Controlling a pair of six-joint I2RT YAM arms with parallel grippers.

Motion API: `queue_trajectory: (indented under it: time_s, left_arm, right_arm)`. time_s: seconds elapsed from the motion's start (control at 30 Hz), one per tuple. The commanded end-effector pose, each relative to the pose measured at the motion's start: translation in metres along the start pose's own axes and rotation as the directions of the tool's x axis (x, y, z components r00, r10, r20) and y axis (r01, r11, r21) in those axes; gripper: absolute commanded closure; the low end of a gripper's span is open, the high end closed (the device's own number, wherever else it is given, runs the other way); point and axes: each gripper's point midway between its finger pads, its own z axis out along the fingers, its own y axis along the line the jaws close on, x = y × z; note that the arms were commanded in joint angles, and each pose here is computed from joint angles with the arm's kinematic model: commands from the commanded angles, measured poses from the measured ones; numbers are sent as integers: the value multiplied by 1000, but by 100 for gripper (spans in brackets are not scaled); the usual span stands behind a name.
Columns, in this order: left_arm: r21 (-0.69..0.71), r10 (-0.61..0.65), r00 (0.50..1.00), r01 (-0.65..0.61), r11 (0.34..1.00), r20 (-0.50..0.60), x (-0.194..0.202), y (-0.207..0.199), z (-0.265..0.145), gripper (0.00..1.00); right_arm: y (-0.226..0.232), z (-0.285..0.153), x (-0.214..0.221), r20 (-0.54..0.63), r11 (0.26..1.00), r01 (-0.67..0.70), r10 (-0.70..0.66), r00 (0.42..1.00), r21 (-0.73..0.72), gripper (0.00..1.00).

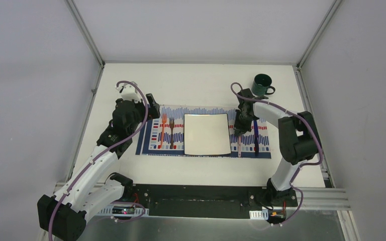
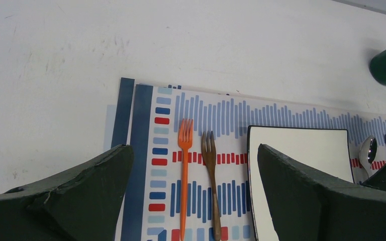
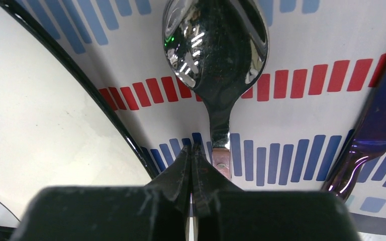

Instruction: Set the dinner table for one person

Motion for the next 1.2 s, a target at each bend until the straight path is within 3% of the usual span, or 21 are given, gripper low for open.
queue_trajectory:
  time_s: [0.0, 0.77, 0.87, 1.0, 1.17]
  left_arm:
    - [-3, 9, 999, -9, 1000, 41, -12, -2, 1, 1]
    - [0, 4, 999, -4, 1000, 47, -15, -3, 1, 1]
    - [-1, 5, 999, -5, 1000, 48, -15, -3, 0, 1]
    - [-5, 5, 999, -5, 1000, 48, -14, -1, 0, 1]
    - [-7, 7, 999, -6, 1000, 52, -15, -1, 0, 1]
  right_arm:
    - [0, 1, -15, 53, 999, 19, -21, 998, 32, 100]
    - [-47, -21, -26, 107, 964, 26, -56, 993, 265, 100]
    - [-46, -20, -25, 99, 968, 24, -50, 994, 248, 100]
    - [-13, -20, -16, 81, 994, 61, -68, 994, 86, 100]
    - [-8, -23, 0, 65, 991, 97, -104, 993, 92, 83]
